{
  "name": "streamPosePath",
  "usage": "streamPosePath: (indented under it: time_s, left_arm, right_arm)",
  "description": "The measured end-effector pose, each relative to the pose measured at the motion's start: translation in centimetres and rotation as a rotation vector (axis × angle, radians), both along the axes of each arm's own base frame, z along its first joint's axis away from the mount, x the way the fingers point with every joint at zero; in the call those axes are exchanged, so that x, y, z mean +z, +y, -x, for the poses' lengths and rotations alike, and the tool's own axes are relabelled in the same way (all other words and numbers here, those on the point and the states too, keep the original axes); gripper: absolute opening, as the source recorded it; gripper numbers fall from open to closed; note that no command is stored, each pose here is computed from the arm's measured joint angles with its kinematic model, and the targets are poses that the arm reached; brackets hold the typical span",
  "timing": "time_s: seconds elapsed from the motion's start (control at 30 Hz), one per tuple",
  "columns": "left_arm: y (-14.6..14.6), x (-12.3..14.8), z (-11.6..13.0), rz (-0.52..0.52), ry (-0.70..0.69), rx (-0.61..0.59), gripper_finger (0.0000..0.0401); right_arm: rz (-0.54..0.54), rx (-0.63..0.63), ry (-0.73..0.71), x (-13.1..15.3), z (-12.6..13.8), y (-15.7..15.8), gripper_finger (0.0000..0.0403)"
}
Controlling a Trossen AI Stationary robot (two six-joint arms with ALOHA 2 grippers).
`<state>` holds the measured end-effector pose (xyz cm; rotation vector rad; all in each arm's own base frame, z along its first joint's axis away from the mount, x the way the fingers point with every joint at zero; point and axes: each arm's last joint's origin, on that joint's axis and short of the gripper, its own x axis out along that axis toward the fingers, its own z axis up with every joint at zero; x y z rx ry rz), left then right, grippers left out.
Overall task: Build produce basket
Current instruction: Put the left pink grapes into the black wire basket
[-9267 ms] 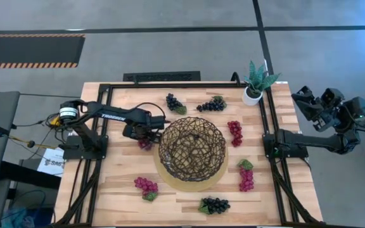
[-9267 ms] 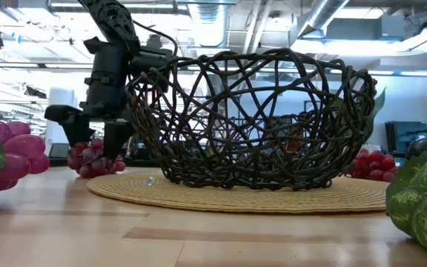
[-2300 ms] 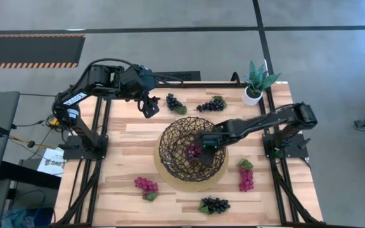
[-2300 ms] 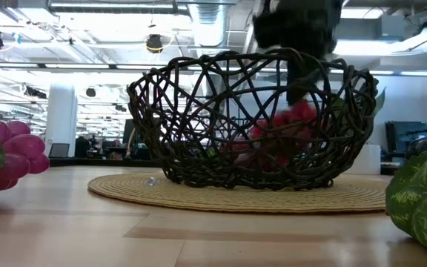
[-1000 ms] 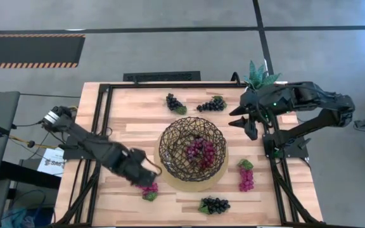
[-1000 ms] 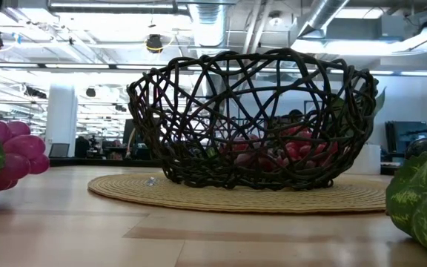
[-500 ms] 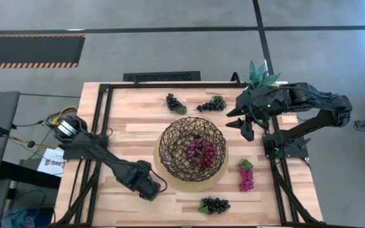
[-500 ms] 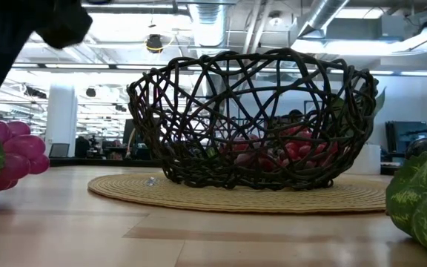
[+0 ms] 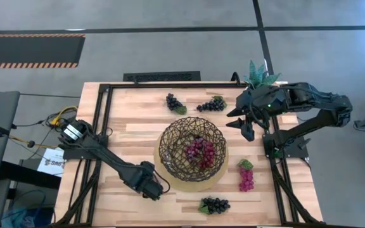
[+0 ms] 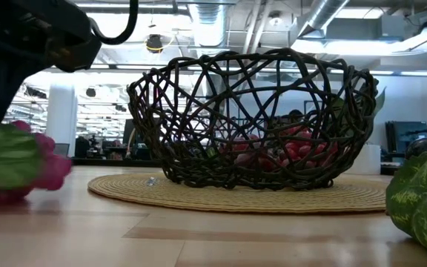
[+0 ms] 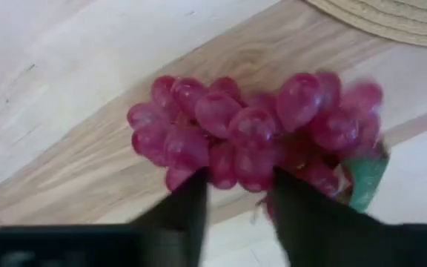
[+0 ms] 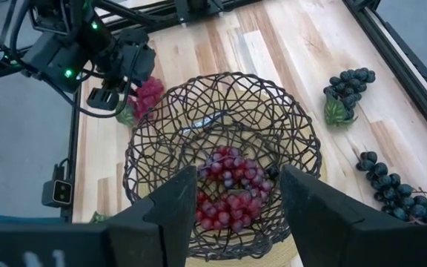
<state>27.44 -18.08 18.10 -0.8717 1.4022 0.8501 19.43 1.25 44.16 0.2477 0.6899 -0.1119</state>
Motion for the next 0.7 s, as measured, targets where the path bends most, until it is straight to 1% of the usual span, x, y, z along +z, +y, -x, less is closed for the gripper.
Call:
streamPosePath:
  time_s: [0.03, 0.07, 0.1, 0.2, 0.37, 0.5, 0.6, 0.63, 0.67, 0.7]
  left_arm:
    - [0.0, 0.0, 0.0, -0.003, 0.002, 0.000, 0.0041]
    - [0.1, 0.0, 0.0, -0.012, -0.002, -0.001, 0.0023]
    - [0.1, 0.0, 0.0, -0.025, -0.009, 0.000, 0.0016]
    - [0.2, 0.4, 0.0, -0.065, -0.012, 0.005, 0.0010]
    - [0.5, 2.4, 0.1, -0.131, 0.040, 0.000, 0.0002]
    - [0.8, 5.6, 0.5, -0.196, 0.082, 0.002, 0.0001]
    - [1.2, 9.0, 0.7, -0.266, 0.084, 0.013, 0.0000]
    - [1.2, 10.2, 0.7, -0.275, 0.043, 0.016, 0.0000]
    - [1.3, 11.3, 0.6, -0.281, -0.029, 0.004, 0.0000]
    - [1.6, 12.5, 0.8, -0.313, -0.113, 0.000, 0.0000]
  right_arm:
    - [0.000, 0.000, -0.001, 0.0, 0.0, 0.0, 0.0210]
    - [0.001, 0.001, 0.000, 0.0, 0.0, 0.0, 0.0209]
    - [0.001, 0.001, 0.000, 0.0, 0.0, 0.0, 0.0208]
    - [0.001, 0.001, 0.000, 0.0, 0.0, 0.0, 0.0205]
    - [0.000, 0.001, -0.004, 0.0, 0.0, 0.0, 0.0200]
    - [0.000, 0.001, -0.011, 0.1, -0.1, 0.0, 0.0197]
    - [0.004, 0.004, -0.012, 0.1, -0.1, 0.0, 0.0194]
    - [0.011, 0.010, -0.015, 0.1, -0.1, 0.0, 0.0193]
    - [0.022, 0.019, -0.022, 0.2, -0.1, 0.0, 0.0192]
    - [0.036, 0.030, -0.031, 0.2, -0.2, 0.0, 0.0190]
